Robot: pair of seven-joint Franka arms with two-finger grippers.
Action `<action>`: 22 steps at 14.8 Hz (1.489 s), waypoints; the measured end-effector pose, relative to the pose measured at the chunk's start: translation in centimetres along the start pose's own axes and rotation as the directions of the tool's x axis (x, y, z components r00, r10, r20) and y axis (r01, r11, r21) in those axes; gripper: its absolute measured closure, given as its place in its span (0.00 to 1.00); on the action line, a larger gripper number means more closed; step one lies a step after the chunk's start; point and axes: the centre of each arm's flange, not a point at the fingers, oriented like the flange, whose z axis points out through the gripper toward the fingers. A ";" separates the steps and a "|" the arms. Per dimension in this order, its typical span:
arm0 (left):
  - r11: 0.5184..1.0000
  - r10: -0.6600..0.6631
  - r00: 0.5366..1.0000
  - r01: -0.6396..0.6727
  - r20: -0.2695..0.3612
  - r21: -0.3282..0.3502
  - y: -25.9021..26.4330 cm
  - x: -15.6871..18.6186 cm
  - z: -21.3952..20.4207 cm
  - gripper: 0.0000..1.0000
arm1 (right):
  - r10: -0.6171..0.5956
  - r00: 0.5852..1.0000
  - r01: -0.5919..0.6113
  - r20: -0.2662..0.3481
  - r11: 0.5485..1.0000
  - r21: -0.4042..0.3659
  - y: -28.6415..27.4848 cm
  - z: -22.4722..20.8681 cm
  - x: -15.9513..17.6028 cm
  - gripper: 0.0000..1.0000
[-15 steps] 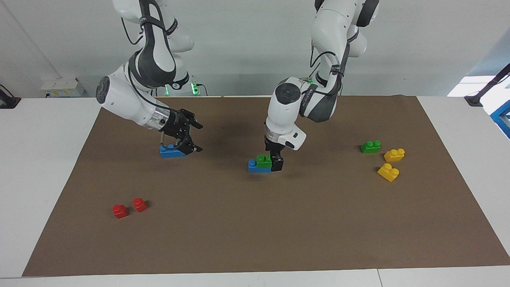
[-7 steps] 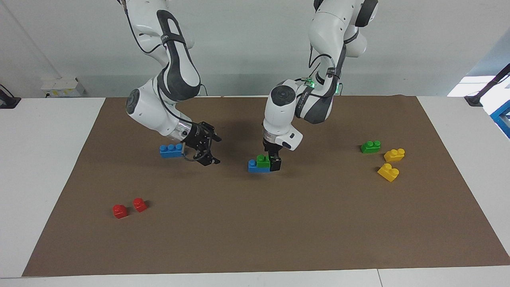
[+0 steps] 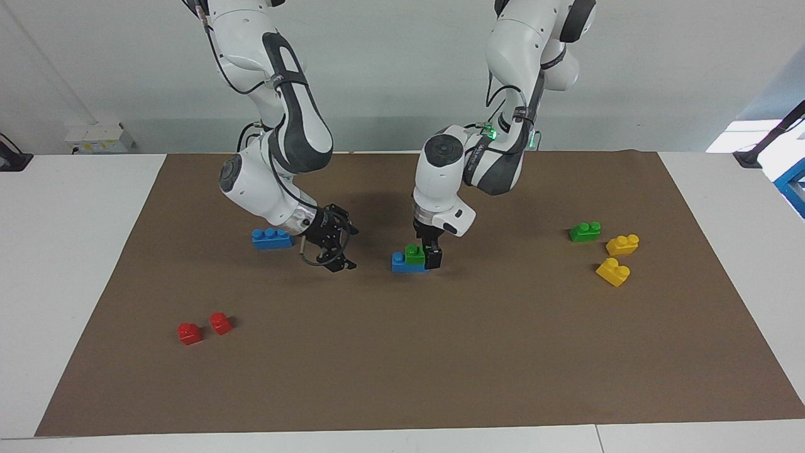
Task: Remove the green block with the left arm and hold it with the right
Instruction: 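Move the right gripper toward the blue end of the held brick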
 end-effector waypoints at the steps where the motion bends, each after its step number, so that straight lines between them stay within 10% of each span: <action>1: 1.000 -0.001 1.000 0.001 -0.001 0.001 0.0 0.0 0.1 0.00 | 0.003 1.000 -0.003 0.001 1.000 0.008 0.0 0.7 -0.2 0.00; 22: 0.999 -0.040 0.999 0.040 -0.012 -0.009 -0.1 0.1 0.2 0.00 | -0.018 1.000 0.018 -0.009 0.999 0.038 2.8 8.0 -4.0 0.00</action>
